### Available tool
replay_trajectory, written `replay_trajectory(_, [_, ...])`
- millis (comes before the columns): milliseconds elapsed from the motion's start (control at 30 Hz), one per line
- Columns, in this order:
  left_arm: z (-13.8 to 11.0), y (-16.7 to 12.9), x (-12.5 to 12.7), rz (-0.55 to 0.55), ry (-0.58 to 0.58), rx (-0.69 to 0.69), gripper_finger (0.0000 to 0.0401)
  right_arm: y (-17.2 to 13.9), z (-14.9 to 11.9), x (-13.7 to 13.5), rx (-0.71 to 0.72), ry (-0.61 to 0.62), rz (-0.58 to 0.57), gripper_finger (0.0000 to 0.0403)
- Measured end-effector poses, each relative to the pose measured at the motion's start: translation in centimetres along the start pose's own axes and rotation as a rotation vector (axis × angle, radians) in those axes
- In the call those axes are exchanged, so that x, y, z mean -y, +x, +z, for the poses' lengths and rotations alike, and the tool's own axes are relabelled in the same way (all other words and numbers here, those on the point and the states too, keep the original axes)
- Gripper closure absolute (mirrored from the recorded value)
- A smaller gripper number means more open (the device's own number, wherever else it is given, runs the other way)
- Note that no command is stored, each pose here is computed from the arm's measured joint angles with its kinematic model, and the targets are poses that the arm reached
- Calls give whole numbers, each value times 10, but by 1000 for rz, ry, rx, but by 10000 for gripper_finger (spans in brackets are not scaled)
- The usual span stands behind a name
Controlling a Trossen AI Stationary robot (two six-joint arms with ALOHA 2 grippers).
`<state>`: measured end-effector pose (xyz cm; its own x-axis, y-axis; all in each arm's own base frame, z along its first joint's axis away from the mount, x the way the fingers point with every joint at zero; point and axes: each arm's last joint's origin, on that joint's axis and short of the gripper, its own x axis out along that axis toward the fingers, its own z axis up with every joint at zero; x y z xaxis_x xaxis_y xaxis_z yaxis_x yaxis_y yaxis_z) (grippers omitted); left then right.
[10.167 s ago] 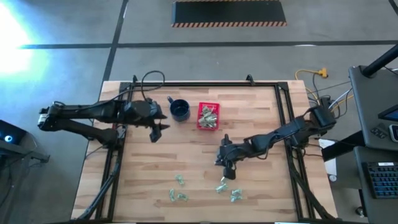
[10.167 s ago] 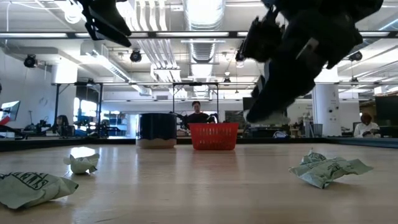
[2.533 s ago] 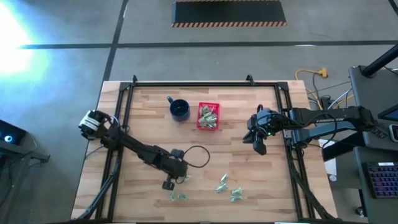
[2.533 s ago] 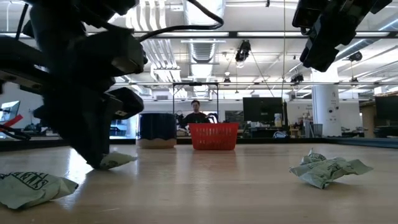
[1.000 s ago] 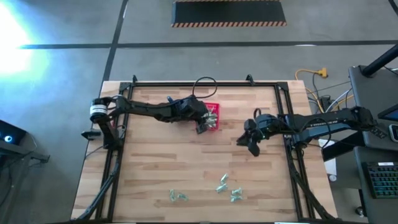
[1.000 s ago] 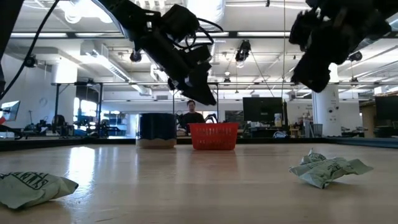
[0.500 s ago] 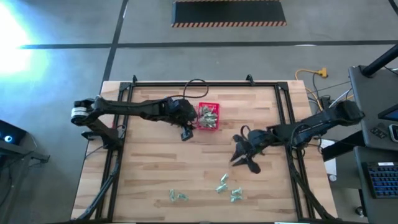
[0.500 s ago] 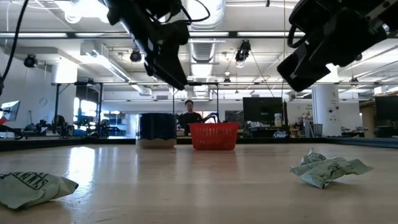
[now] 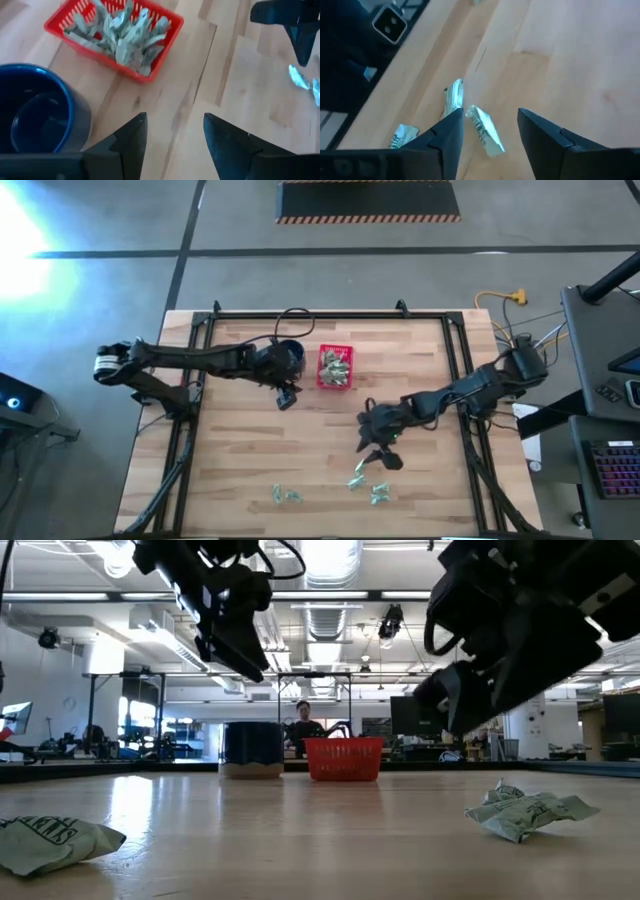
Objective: Pick and place Stevia / Truvia into bins
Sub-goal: Put the stevia packet into the red basket
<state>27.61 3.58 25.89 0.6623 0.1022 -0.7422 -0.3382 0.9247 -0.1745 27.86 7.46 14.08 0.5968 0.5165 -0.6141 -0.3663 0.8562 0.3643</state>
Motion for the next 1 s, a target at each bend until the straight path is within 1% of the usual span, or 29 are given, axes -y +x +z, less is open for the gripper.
replay_trajectory(133, [-8,-1,-1,0,-3,-11,223,16,-3,0,-50,5,10,219])
replay_trajectory(267, [-16,-1,-3,2,-22,-24,223,28,-8,0,-94,7,8,221])
replay_trajectory(333, [-19,-1,-3,5,-22,-38,223,32,-12,1,-114,16,-11,225])
replay_trajectory(500, [-21,-1,-3,1,-17,-40,223,32,-18,1,-159,35,-122,245])
replay_trajectory(700, [-27,2,-5,6,-17,-60,223,33,-21,-4,-178,33,-183,284])
replay_trajectory(900, [-32,5,-6,0,-16,-80,223,32,-22,-7,-170,108,-210,350])
replay_trajectory(1000, [-32,5,-5,-5,-16,-80,223,29,-21,-8,-166,122,-210,384])
